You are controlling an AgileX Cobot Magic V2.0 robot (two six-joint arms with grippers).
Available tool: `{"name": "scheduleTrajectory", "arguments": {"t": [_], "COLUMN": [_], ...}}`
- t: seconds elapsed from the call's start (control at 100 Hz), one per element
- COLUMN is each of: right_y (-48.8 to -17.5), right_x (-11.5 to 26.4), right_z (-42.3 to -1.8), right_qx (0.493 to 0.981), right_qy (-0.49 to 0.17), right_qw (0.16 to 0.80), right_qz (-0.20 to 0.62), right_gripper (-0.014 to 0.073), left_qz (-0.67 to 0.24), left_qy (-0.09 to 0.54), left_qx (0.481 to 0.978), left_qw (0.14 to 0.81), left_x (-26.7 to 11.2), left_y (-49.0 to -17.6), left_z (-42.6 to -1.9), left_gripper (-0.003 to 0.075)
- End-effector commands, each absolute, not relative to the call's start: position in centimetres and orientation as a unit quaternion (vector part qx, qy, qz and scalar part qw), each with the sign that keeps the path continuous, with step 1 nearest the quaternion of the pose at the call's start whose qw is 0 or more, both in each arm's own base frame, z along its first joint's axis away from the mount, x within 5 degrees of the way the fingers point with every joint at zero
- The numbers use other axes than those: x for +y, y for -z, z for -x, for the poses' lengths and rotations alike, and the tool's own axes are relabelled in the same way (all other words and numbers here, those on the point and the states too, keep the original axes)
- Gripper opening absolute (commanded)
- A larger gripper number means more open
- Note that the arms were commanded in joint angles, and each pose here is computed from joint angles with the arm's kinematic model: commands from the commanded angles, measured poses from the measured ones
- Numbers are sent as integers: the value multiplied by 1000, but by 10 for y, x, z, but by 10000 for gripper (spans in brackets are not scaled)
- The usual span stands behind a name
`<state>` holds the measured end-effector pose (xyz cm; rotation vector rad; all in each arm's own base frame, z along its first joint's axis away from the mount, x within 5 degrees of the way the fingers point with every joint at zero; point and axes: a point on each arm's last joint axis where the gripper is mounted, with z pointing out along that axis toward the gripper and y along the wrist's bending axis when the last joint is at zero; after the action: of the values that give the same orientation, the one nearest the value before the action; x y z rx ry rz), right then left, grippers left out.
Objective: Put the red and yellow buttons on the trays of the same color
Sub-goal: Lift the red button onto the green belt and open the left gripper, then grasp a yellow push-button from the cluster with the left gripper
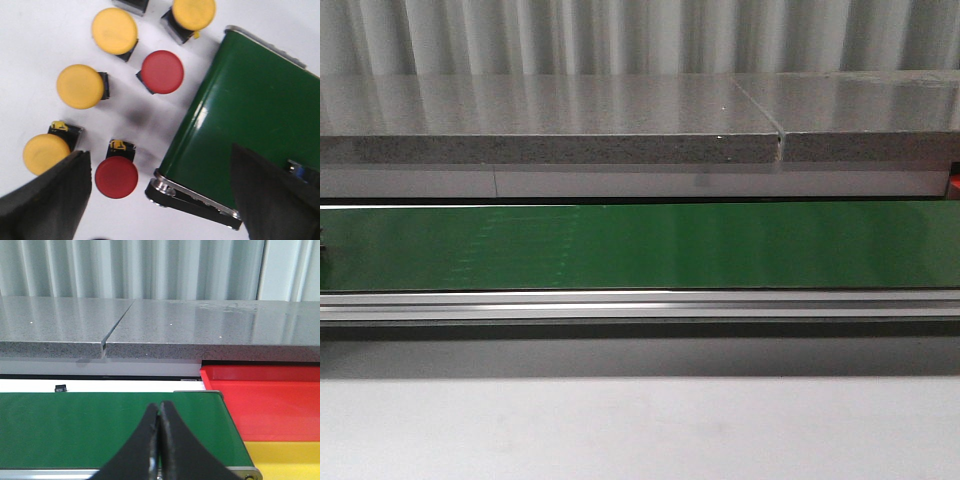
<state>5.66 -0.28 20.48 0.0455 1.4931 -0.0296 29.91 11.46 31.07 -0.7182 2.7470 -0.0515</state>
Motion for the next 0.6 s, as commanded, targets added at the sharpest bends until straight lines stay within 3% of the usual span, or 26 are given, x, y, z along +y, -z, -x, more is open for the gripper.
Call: {"name": "scheduleTrajectory", "arguments": {"t": [0.0,0.59], "right_y": [-220,-220], "right_x": [-2,-2], "right_z": [-53,-53], "right_qx": [632,632], "right_qy": [18,18], "right_qw": [774,774], "right_qz": [-14,-14], "right_gripper": [-60,-60], "left_qz": [267,307], "left_qy": [15,5], "left_qx": [947,943], "left_qw": [178,130], "left_x": [125,168], "left_y": [-325,-276], "left_z": [-295,-309], "left_gripper": [555,555]}}
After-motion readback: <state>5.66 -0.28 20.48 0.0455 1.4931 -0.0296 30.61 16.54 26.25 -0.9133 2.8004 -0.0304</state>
